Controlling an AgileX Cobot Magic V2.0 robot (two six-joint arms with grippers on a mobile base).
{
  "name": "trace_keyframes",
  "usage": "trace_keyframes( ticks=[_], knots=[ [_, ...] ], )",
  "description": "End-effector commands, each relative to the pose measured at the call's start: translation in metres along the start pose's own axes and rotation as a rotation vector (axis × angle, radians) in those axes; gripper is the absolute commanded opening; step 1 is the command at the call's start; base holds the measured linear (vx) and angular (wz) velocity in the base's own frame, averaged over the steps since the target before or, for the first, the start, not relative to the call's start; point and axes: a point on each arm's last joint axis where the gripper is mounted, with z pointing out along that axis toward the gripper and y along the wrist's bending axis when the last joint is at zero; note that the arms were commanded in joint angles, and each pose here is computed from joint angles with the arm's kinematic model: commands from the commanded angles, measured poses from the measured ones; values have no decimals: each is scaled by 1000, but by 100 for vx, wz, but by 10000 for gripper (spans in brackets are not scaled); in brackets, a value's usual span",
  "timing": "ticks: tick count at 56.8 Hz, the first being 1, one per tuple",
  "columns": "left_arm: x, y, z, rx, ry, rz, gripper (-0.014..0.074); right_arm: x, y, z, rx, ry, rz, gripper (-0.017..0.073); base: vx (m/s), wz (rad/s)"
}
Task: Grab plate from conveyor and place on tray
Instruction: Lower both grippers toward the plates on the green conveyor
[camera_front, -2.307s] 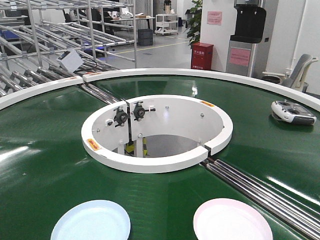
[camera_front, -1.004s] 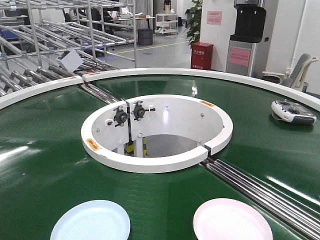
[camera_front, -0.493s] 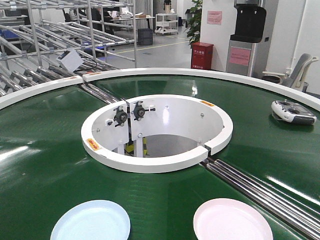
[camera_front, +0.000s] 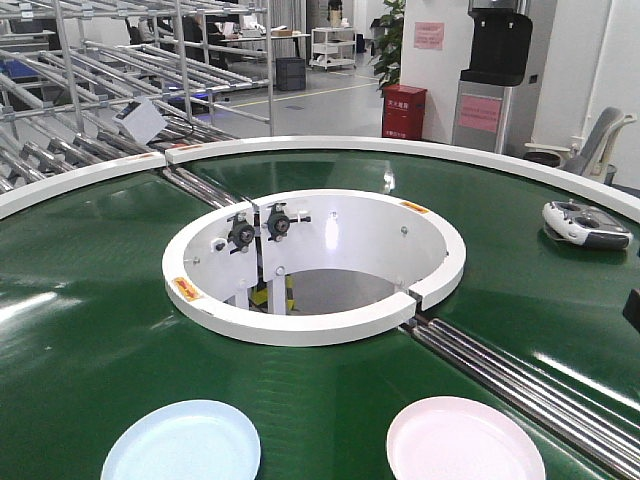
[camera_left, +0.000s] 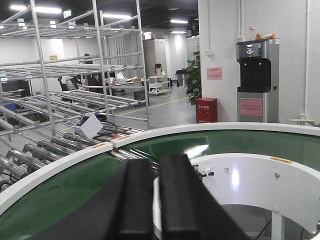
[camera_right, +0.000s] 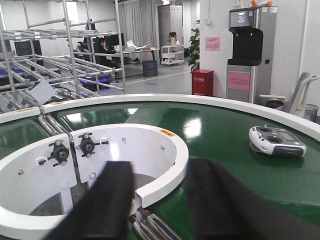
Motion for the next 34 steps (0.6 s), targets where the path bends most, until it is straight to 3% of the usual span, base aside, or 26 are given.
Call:
trace_keyframes(
  ticks=[1, 9, 15, 18, 34],
  knots=[
    [-23, 1, -4, -10, -130, -10, 388, -24, -1, -3, 6, -136, 10, 563, 0, 0],
    [-23, 1, -4, -10, -130, -10, 512, -24, -1, -3, 5, -139, 3, 689, 0, 0],
    [-23, 1, -4, -10, -133, -10, 525, -20, -1, -2, 5, -100, 34, 689, 0, 0],
    [-23, 1, -4, -10, -133, -13, 525, -18, -2, -2, 11, -46, 76, 678, 0, 0],
    [-14, 1, -3, -1, -26, -18, 524, 32, -49, 56, 190, 699, 249, 586, 0, 0]
  ],
)
